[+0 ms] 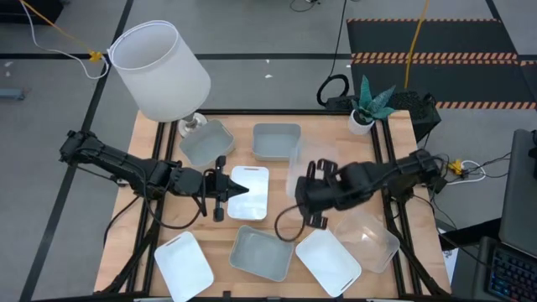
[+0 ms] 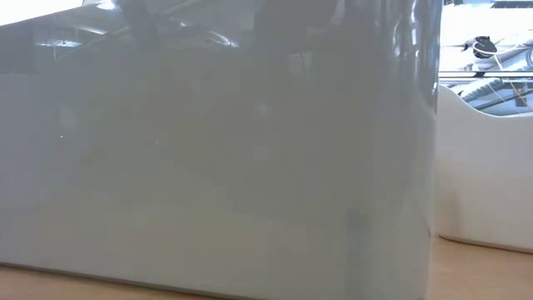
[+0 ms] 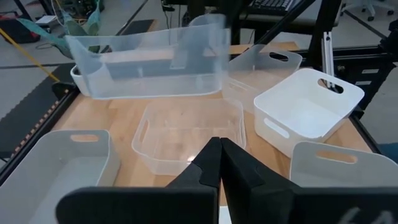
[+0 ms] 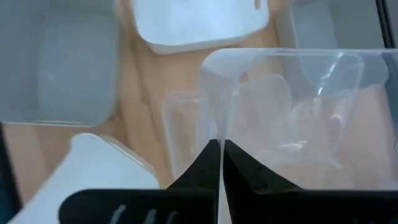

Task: Stack baskets by color
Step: Stack the top transparent bin on top of the middle transparent bin

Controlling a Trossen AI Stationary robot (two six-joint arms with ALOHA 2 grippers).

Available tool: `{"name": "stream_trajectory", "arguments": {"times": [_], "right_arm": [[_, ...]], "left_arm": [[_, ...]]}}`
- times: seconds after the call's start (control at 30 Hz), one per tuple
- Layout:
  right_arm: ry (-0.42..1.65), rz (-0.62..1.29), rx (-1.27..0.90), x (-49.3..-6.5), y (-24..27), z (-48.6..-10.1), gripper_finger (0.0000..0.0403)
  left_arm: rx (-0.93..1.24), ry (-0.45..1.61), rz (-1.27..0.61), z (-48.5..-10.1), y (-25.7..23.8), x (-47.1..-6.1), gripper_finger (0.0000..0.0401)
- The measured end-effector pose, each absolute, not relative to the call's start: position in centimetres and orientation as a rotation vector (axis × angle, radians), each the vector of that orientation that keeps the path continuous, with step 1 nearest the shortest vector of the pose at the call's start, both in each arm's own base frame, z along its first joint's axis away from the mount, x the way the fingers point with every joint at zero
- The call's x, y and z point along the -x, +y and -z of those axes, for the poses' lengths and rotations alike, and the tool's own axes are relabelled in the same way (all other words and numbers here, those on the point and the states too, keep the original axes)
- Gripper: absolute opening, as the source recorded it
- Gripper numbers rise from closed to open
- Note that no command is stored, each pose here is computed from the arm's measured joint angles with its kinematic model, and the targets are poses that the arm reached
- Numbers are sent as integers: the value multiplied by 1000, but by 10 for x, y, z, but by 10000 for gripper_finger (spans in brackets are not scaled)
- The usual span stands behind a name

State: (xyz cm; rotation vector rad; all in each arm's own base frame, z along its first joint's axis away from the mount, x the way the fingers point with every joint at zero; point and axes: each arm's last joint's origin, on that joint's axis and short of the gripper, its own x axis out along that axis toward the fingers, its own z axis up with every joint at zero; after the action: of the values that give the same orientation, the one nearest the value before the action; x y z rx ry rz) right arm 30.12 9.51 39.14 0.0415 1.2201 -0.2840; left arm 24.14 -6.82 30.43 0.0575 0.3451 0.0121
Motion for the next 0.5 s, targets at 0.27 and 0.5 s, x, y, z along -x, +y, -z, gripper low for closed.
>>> {"name": "stream_trajectory", "arguments": {"times": [0.27, 0.5], "right_arm": [[1209, 259, -7, -298, 125, -387, 0], [1236, 237, 28, -300, 146, -376, 0]], "left_arm": [[-50, 345, -13, -304, -68, -241, 8], [-50, 344, -13, -304, -68, -241, 8]]}}
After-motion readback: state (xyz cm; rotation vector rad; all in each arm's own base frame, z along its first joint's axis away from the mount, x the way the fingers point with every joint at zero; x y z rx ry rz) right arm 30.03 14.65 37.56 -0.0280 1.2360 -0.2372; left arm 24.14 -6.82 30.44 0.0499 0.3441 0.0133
